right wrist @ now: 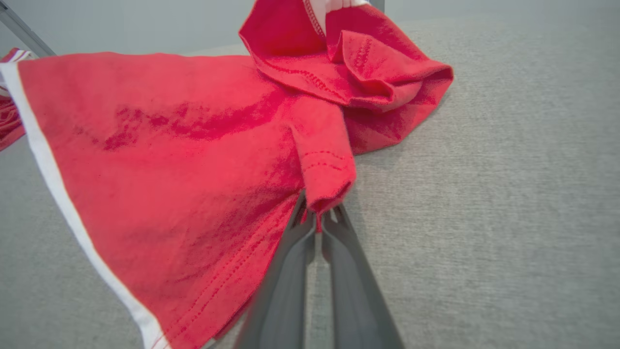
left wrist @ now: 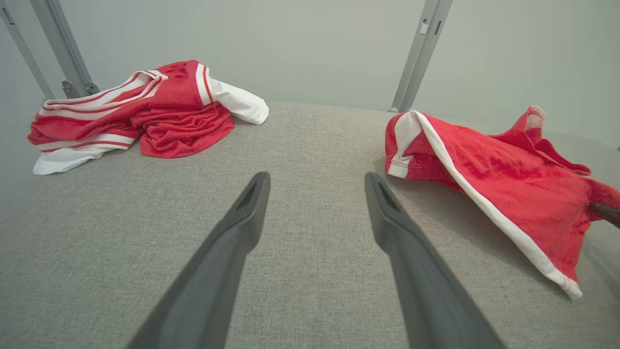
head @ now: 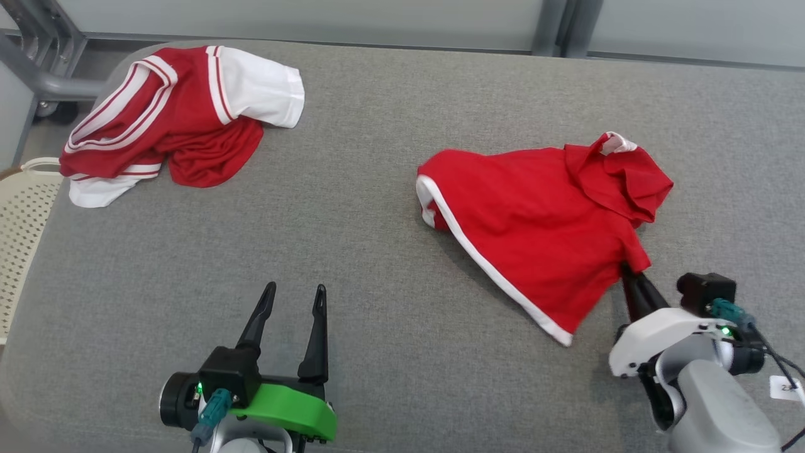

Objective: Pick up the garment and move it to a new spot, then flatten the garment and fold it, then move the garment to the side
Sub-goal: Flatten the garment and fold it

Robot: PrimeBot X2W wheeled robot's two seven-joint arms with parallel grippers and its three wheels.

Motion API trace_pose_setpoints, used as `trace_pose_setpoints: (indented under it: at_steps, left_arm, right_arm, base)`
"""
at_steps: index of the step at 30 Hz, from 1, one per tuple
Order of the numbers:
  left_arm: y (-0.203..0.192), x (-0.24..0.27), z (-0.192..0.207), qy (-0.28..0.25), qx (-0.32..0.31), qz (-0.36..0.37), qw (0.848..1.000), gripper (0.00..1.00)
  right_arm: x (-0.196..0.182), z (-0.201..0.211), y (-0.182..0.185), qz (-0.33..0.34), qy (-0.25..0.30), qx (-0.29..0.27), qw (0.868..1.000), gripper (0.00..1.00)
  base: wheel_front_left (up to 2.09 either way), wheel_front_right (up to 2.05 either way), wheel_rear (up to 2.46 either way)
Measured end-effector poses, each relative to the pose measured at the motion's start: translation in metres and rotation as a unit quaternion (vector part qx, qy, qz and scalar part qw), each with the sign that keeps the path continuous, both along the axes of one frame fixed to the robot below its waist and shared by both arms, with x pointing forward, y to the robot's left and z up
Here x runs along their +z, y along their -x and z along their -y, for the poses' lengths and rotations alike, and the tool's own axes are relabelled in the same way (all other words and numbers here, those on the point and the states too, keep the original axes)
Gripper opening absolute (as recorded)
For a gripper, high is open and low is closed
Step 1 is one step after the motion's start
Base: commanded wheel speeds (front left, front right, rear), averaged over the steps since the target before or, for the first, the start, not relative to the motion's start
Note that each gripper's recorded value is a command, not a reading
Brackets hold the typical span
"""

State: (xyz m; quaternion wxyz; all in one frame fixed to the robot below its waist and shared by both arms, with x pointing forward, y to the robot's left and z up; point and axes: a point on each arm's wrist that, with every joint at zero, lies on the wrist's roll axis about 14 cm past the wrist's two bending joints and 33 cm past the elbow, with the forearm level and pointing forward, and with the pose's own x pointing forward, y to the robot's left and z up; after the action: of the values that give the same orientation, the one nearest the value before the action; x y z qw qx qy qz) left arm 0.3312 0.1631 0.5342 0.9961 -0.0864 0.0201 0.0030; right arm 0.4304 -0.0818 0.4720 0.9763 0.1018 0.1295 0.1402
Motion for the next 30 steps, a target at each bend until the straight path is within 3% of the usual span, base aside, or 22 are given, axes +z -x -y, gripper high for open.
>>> trace_pose_setpoints:
  at_steps: [8,18,19,20,22,30]
  left_arm:
    - [-0.010,-0.008,0.018,0.006,-0.027,-0.010,1.000,1.00]
    - [-0.018,-0.017,0.009,-0.001,-0.018,-0.023,1.000,1.00]
    - [-0.018,-0.019,0.008,-0.002,-0.017,-0.025,1.000,1.00]
    - [-0.017,-0.020,0.007,-0.002,-0.015,-0.027,1.000,1.00]
    - [-0.017,-0.021,0.006,-0.003,-0.013,-0.029,0.999,1.00]
    - [-0.023,-0.014,0.016,0.003,-0.027,-0.017,1.000,1.00]
  right_arm:
    - [0.004,0.082,-0.031,0.003,0.103,-0.033,0.994,0.00]
    - [0.003,0.095,-0.083,-0.011,0.174,-0.011,0.985,0.00]
    - [0.001,0.094,-0.085,-0.015,0.175,-0.010,0.984,0.06]
    - [-0.002,0.093,-0.087,-0.017,0.179,-0.007,0.984,0.33]
    - [-0.003,0.091,-0.090,-0.015,0.182,-0.004,0.983,1.00]
    - [0.019,0.096,-0.091,0.027,0.174,-0.015,0.984,1.00]
  base:
    - [0.00,0.00,0.00]
    - [0.00,0.00,0.00]
    - [0.00,0.00,0.00]
    - [0.00,0.00,0.00]
    - [0.00,0.00,0.00]
    - [0.00,0.00,0.00]
